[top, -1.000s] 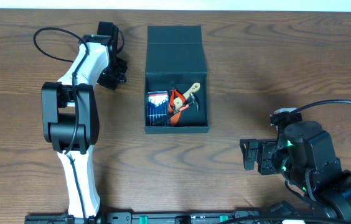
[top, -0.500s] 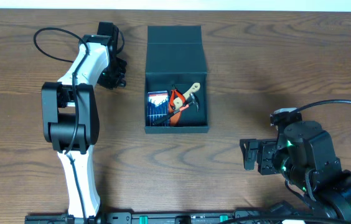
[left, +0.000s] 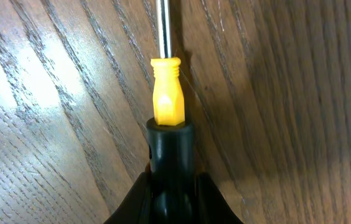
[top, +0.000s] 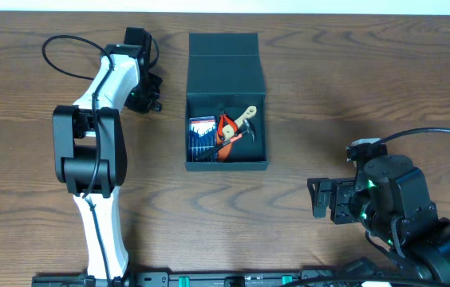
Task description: Pack container
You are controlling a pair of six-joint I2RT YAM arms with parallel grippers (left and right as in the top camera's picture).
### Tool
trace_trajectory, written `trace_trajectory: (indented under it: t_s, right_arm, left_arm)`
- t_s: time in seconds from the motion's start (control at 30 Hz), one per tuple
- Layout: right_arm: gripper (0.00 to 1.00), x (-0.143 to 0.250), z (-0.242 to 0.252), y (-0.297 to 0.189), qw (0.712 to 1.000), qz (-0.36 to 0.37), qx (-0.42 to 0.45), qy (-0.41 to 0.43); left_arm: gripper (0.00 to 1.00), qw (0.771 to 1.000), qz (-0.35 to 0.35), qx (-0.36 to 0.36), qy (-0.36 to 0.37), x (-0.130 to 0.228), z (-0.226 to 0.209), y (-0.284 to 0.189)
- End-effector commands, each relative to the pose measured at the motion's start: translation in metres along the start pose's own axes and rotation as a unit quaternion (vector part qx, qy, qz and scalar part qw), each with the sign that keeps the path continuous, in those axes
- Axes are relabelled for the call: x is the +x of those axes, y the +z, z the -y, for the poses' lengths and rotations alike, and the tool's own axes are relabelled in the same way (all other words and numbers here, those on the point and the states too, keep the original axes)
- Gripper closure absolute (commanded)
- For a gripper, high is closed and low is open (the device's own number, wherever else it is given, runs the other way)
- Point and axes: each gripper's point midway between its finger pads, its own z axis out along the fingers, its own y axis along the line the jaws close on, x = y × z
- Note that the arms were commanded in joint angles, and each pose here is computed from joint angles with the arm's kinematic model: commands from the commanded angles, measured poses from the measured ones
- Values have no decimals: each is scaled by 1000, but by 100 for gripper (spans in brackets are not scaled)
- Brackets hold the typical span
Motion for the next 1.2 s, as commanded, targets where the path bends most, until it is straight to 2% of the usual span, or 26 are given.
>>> trace_trajectory:
  t_s: [0.0,0.63,0.83,1.17]
  right_arm:
    - [1,0,2,0,1000,1,4,-3]
    - [1,0,2,0,1000,1,4,-3]
    - [1,0,2,0,1000,1,4,-3]
    - [1,0,2,0,1000,1,4,-3]
  left_arm:
    - [94,999,-10,-33,-8,5,-16,17]
    - [94,999,3,-42,0,6,-21,-3]
    - [94,997,48,-40,40,14,-17,-35]
    - [94,988,92,32,123,41,-1,-126]
